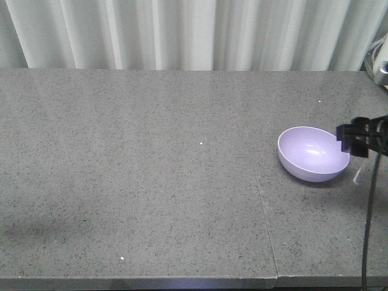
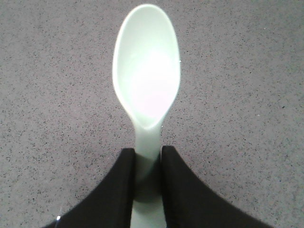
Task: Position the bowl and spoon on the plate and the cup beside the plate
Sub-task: 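Grasp the lavender bowl rim with the right gripper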
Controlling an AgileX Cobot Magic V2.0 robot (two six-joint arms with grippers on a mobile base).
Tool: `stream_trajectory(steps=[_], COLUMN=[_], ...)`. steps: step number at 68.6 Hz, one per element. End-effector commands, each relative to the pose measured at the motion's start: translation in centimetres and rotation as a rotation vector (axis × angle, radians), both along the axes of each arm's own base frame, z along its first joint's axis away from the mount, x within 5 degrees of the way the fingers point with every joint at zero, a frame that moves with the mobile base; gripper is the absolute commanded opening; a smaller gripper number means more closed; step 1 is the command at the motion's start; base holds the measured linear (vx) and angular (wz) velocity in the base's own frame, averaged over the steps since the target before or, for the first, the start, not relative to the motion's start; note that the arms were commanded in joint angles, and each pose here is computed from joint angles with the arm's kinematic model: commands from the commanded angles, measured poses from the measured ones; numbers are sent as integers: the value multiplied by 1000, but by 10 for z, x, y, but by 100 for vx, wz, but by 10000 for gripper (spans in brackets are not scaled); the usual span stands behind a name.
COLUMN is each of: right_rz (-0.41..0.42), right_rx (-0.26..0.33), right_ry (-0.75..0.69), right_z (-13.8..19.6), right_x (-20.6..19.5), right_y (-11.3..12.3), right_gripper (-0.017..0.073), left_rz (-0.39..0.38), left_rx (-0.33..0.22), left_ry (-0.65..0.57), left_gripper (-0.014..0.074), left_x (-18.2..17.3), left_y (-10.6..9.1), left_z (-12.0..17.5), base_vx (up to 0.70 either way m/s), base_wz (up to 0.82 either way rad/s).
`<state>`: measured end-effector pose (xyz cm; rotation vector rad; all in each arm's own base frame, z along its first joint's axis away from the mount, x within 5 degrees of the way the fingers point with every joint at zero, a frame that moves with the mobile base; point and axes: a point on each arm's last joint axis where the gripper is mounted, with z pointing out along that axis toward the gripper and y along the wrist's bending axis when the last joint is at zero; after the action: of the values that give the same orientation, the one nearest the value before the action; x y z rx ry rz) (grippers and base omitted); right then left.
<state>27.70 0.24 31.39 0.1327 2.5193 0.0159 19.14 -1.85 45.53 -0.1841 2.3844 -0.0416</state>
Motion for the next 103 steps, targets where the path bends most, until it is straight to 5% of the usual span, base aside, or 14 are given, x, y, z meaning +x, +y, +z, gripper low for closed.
stream_trajectory(steps=[1,22,58,73,90,103], right_rz=[15,-16,36,36,35,39], right_rx=[-38,-27,15,16,15,10], right_ry=[-83,-17,101,114,111,82], right_z=[13,-9,-67,-74,-73,-59], right_x=[25,73,101,104,104,99], right_y=[-2,-30,-31,-31,-31,-31], right_gripper=[536,536,494,354,-10,-10], left_rz=[-5,-5,-5,-5,-5,-5], left_rx=[-3,-3,-3,-3,-3,-3], left_ry=[-63,-63,-63,-63,-63,-63], left_gripper=[-6,-6,-6,-6,-6,-6], left_x=[-5,-5,-5,-5,-5,-5], left_y=[0,0,0,0,0,0], left_z=[11,11,11,11,11,11], base_vx=[0,0,0,0,0,0], base_wz=[0,0,0,0,0,0])
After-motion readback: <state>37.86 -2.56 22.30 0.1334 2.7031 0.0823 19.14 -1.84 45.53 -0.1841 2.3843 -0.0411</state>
